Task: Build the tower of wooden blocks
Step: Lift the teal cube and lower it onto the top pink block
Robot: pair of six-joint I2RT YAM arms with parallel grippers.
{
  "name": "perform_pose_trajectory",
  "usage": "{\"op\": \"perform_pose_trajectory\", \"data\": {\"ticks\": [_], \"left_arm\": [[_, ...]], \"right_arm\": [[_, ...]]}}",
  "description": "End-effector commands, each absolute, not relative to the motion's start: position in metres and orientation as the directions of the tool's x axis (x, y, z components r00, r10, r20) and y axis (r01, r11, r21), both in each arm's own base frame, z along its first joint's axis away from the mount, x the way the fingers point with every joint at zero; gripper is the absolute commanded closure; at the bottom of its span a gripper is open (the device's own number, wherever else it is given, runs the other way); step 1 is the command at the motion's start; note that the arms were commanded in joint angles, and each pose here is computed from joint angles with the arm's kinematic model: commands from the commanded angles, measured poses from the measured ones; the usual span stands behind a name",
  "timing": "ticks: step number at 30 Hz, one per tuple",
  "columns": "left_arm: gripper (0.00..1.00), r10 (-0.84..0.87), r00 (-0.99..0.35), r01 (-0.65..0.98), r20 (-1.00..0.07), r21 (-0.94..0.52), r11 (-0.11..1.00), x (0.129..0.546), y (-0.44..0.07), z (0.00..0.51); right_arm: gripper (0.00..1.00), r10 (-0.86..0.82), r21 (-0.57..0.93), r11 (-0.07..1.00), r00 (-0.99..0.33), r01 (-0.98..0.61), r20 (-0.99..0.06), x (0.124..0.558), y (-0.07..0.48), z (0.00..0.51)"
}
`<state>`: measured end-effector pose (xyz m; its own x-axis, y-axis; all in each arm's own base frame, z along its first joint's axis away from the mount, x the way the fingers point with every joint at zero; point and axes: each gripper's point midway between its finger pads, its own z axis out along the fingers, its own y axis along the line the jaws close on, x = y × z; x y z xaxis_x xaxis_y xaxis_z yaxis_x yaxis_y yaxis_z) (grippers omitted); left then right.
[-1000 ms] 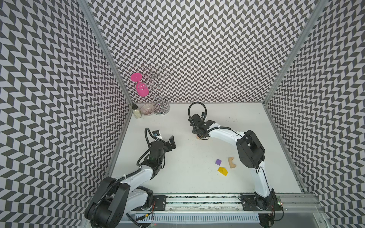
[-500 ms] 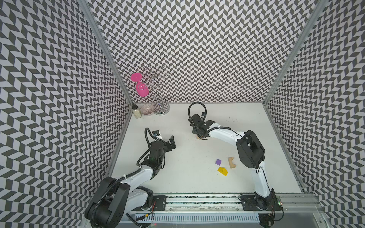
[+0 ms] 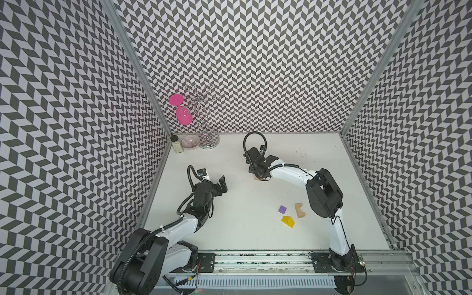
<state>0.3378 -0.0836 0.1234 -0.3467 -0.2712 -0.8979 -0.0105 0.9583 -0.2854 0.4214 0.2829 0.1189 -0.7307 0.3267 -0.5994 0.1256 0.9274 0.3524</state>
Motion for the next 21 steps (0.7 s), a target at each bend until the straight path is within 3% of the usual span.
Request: {"op": "perform_pose_trajectory", "data": {"ticks": [1,21], "left_arm": [[0.0,-0.282,-0.311,-0.008,-0.908,-0.294,0.956,0.343,-0.084,0.136],[0.0,-0.281,-0.315,-0.007,-0.907,-0.294,0.956,0.343,-0.085,0.135]], "right_arm": [[0.99,0.347,0.337,0.926,-0.734,0.17,-0.584,0.427,0.29,0.107],[0.91,0.326,0.251,0.943,-0.742,0.217,-0.586,0.441,0.321,0.086]]}}
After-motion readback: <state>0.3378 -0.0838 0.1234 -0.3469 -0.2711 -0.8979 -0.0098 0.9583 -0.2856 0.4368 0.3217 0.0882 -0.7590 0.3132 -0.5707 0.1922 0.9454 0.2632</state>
